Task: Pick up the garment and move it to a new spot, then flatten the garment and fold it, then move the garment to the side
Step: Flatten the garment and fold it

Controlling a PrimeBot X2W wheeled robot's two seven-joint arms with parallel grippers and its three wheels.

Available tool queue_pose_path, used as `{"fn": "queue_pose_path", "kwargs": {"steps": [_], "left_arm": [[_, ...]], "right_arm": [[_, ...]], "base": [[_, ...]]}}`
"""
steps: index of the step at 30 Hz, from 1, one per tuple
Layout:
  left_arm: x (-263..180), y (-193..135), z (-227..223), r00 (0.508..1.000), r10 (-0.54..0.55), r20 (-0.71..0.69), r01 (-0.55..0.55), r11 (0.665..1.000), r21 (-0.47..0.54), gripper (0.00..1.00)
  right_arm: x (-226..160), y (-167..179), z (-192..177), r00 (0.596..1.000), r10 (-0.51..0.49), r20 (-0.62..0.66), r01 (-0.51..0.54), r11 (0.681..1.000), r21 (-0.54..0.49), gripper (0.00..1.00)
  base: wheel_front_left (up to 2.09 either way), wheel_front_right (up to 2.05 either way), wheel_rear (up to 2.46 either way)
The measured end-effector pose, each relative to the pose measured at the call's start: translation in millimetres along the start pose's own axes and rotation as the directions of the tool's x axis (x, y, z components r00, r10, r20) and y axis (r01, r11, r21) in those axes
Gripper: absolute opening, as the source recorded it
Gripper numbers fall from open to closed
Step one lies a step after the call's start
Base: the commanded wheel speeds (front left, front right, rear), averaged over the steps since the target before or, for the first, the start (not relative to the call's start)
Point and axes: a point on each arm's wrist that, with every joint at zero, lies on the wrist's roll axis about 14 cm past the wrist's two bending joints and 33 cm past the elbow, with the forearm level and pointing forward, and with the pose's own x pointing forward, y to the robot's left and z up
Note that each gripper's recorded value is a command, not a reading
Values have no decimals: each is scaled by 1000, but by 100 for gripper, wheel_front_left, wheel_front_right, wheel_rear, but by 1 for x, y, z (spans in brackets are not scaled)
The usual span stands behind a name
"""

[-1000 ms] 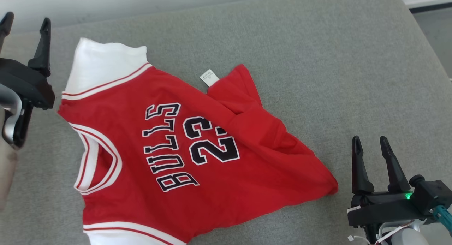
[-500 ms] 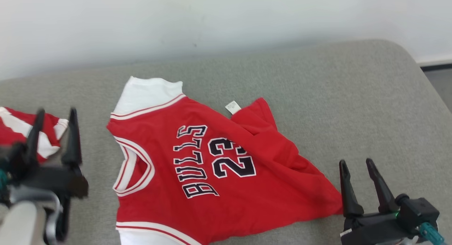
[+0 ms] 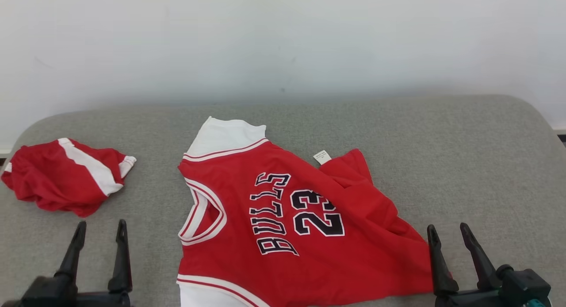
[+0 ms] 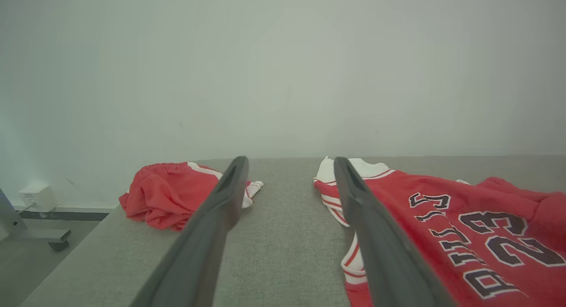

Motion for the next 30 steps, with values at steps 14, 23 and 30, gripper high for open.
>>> {"fn": "queue_pose_path", "kwargs": {"steps": [14, 23, 30], "left_arm": [[-48, -20, -27, 996, -27, -88, 17, 994, -104, 100], [-54, -29, -34, 992, -57, -111, 44, 992, -114, 100], [-53, -29, -37, 991, -61, -119, 49, 993, -103, 100]], "right_arm": [[-11, 5, -9, 999, 16, -30, -16, 1000, 3, 100], [-16, 11, -19, 997, 40, -66, -40, 999, -4, 100], [-17, 11, -23, 996, 41, -77, -42, 999, -8, 100]], "base": [[0, 0, 0], [0, 0, 0], [0, 0, 0]]}}
